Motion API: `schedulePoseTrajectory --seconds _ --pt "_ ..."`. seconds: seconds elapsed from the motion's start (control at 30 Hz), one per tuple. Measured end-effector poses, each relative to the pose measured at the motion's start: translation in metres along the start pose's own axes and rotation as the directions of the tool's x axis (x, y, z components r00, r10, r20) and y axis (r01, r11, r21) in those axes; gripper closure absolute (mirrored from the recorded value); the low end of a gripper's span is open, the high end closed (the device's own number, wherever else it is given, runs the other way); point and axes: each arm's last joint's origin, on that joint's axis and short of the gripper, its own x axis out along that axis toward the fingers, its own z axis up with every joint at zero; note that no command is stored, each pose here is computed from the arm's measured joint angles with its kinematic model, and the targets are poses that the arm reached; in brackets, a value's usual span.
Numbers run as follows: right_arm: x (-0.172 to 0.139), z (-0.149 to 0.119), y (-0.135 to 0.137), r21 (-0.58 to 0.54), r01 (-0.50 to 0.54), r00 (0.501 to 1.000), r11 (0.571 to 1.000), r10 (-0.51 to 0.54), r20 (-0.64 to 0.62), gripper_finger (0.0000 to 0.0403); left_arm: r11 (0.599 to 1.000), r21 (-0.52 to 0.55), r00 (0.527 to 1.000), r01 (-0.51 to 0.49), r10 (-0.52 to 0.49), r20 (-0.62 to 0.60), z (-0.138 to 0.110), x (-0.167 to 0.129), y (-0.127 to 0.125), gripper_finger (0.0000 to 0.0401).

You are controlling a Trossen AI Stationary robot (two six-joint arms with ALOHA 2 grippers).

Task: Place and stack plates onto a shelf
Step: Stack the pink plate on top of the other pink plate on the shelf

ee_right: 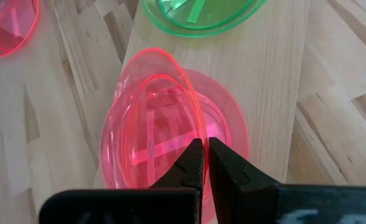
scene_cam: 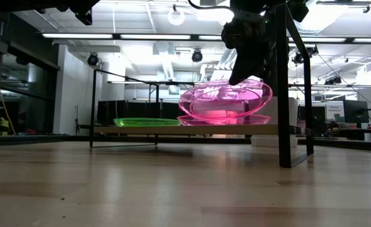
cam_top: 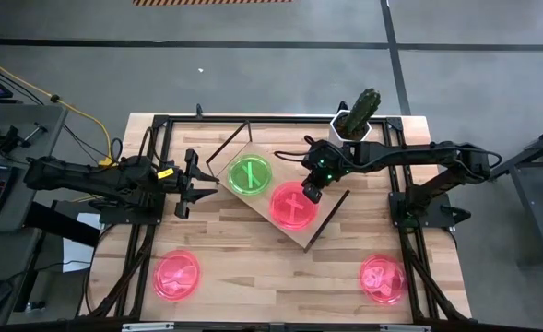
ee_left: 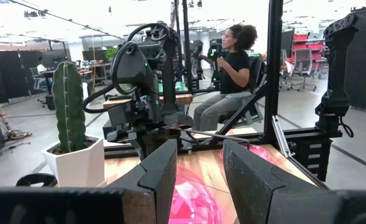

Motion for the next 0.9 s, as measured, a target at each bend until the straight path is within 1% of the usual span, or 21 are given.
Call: schedulePoseTrajectory --seconds 0.2,0.6,0.73,0.9 --pt "-0.0001 0.0002 0.0000 0.028 -0.001 1.000 1.000 0.001 0.002 0.0402 1.000 0.000 1.000 0.000 0.000 0.000 0.0000 0.0000 0.0000 0.0279" --pt "-0.0002 0.0017 0.0018 0.023 -0.039 0.999 0.999 0.039 0.009 0.0400 1.000 0.000 1.000 0.000 0.000 0.000 0.0000 0.0000 0.0000 0.0279" --pt "-0.0001 0.0017 0.0017 0.026 -0.035 0.999 0.999 0.035 0.011 0.0378 1.000 0.000 1.000 0.000 0.000 0.000 0.0000 0.0000 -0.0001 0.0279" --pt "-0.0001 0.0017 0.0016 0.049 -0.035 0.999 0.998 0.034 0.011 0.0326 1.000 0.000 1.000 0.000 0.000 0.000 0.0000 0.0000 -0.0001 0.0279"
